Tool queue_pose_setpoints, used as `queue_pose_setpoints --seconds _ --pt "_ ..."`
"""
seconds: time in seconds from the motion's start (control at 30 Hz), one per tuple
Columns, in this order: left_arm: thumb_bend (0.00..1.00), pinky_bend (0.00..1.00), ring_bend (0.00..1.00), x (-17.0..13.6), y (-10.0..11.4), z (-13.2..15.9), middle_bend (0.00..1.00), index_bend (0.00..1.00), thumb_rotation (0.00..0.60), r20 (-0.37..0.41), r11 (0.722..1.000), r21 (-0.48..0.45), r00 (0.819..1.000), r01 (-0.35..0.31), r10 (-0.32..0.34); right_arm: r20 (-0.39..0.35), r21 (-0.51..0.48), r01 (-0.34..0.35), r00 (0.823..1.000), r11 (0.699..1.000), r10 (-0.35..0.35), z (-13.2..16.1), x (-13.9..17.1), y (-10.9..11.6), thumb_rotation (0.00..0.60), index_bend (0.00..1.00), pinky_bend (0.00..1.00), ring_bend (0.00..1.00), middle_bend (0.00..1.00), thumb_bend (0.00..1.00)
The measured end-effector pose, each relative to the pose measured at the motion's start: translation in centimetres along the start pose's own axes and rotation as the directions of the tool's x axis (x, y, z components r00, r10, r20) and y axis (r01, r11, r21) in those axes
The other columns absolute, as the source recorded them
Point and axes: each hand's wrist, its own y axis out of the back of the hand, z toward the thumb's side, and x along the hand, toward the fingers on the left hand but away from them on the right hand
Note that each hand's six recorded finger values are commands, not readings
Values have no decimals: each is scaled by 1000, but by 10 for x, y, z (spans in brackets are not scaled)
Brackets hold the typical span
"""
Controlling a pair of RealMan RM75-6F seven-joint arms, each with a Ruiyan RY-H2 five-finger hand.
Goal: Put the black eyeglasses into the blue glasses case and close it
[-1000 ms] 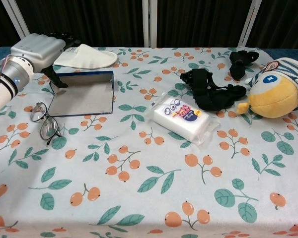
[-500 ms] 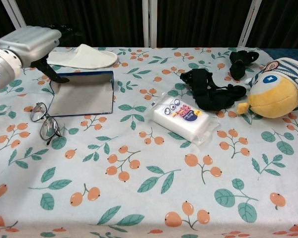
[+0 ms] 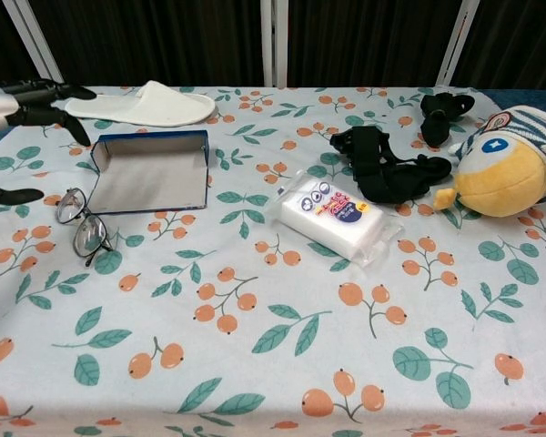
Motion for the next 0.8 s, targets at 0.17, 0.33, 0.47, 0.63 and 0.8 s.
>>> queue_pose_setpoints --seconds 0.17,0.33,0.47,0.63,0.8 --pt "263 159 10 2 -23 -3 0 292 600 39 1000 10 999 29 -29 3 3 8 1000 1000 -8 0 4 3 600 0 0 0 0 242" --pt "263 159 10 12 -35 -1 0 324 600 66 998 29 997 47 -49 6 3 16 1000 1000 -16 -2 8 6 600 0 0 0 0 242" --pt "262 158 10 17 -42 0 0 345 600 78 998 36 995 59 -61 19 1 23 1000 1000 -23 -6 11 8 600 0 0 0 0 242" --pt "262 159 10 22 -46 0 0 377 600 78 998 28 995 61 -63 25 0 25 999 1000 -25 -9 13 8 600 0 0 0 0 242" --pt "275 159 9 24 -49 1 0 424 600 82 998 18 995 64 -65 29 0 27 999 1000 -27 -10 13 9 600 0 0 0 0 242"
